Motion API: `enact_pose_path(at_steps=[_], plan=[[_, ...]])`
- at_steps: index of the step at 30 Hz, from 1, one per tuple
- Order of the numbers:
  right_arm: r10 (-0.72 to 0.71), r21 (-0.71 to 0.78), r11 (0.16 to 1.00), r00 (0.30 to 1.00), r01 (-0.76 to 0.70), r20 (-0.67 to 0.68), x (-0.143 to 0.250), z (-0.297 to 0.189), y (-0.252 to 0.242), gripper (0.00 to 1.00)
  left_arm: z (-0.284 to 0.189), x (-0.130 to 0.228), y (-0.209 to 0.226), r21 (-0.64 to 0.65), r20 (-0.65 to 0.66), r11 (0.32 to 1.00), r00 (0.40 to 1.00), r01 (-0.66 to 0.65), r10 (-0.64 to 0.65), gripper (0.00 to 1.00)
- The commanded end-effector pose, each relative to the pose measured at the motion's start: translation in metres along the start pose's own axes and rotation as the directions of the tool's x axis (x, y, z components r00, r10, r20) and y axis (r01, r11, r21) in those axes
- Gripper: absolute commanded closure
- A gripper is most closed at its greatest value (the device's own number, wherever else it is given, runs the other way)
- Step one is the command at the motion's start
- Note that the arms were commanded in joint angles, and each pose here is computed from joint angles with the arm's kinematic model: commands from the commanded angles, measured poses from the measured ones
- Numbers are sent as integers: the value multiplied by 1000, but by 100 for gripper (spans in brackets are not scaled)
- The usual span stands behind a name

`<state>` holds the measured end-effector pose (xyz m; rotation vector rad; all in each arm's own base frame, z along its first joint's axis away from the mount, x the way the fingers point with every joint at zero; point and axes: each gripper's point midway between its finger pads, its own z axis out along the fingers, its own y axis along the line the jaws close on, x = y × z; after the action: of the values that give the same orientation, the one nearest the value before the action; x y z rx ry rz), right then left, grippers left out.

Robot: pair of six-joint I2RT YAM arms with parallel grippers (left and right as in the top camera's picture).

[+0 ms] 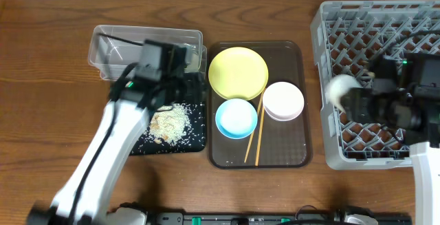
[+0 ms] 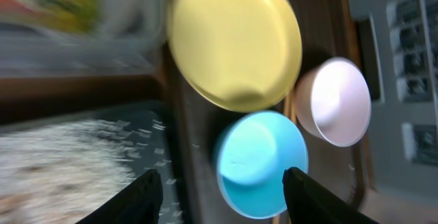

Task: Sort waste into correct bins and load items into the dishwasher rack
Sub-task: 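Take the cup with the right gripper and place it in the rack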

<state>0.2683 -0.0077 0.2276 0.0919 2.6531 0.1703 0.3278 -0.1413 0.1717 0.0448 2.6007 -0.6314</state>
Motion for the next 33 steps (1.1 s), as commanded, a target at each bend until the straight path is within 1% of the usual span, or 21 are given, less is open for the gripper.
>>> enact_pose_path(at_steps=[1, 4, 6, 7, 15, 17, 18, 19, 21, 22, 23, 24, 26, 29, 31, 33], plan=[[185, 292, 940, 983, -178, 2, 10, -12, -61, 60, -36, -18, 18, -163, 137, 986, 988, -47, 70, 40], [259, 354, 907, 965, -227, -45, 19, -6, -82, 60, -47, -20, 14, -154, 167, 987, 983, -52, 78, 40], [295, 366, 897, 952, -247, -80, 23, 2, -91, 60, -47, -20, 14, -153, 167, 987, 983, -52, 77, 40], [325, 380, 888, 938, -258, -122, 28, 11, -98, 59, -45, -19, 14, -155, 160, 987, 984, -50, 75, 40], [390, 375, 886, 875, -271, -288, 41, 58, -111, 58, -39, -14, 18, -163, 128, 986, 990, -41, 62, 40], [395, 378, 887, 862, -267, -318, 43, 68, -113, 56, -39, -14, 18, -163, 128, 986, 990, -41, 62, 40], [396, 378, 887, 858, -265, -328, 44, 72, -114, 55, -39, -14, 18, -163, 128, 986, 990, -41, 62, 40], [399, 375, 888, 851, -265, -342, 45, 77, -114, 50, -39, -14, 18, -163, 128, 986, 990, -41, 62, 40], [401, 357, 893, 845, -274, -355, 45, 84, -112, 26, -39, -13, 18, -163, 128, 986, 990, -41, 62, 40], [401, 344, 896, 845, -281, -354, 43, 87, -111, 16, -39, -13, 18, -163, 128, 986, 990, -41, 62, 40], [401, 331, 899, 846, -288, -351, 41, 90, -109, 11, -39, -13, 18, -163, 128, 986, 990, -41, 62, 39], [400, 315, 902, 847, -296, -349, 40, 91, -107, 8, -39, -13, 18, -163, 128, 986, 990, -41, 62, 38], [402, 308, 902, 851, -304, -339, 37, 91, -106, 4, -39, -12, 19, -165, 121, 985, 991, -40, 60, 36], [398, 286, 906, 858, -313, -323, 31, 86, -101, 7, -38, -6, 21, -173, 97, 984, 994, -36, 53, 36], [390, 234, 915, 874, -330, -291, 19, 78, -92, 9, -38, 1, 25, -189, 71, 982, 997, -30, 44, 36], [335, 124, 942, 911, -313, -243, 0, 67, -74, 11, -40, 8, 36, -245, 51, 969, 998, -12, 25, 36]])
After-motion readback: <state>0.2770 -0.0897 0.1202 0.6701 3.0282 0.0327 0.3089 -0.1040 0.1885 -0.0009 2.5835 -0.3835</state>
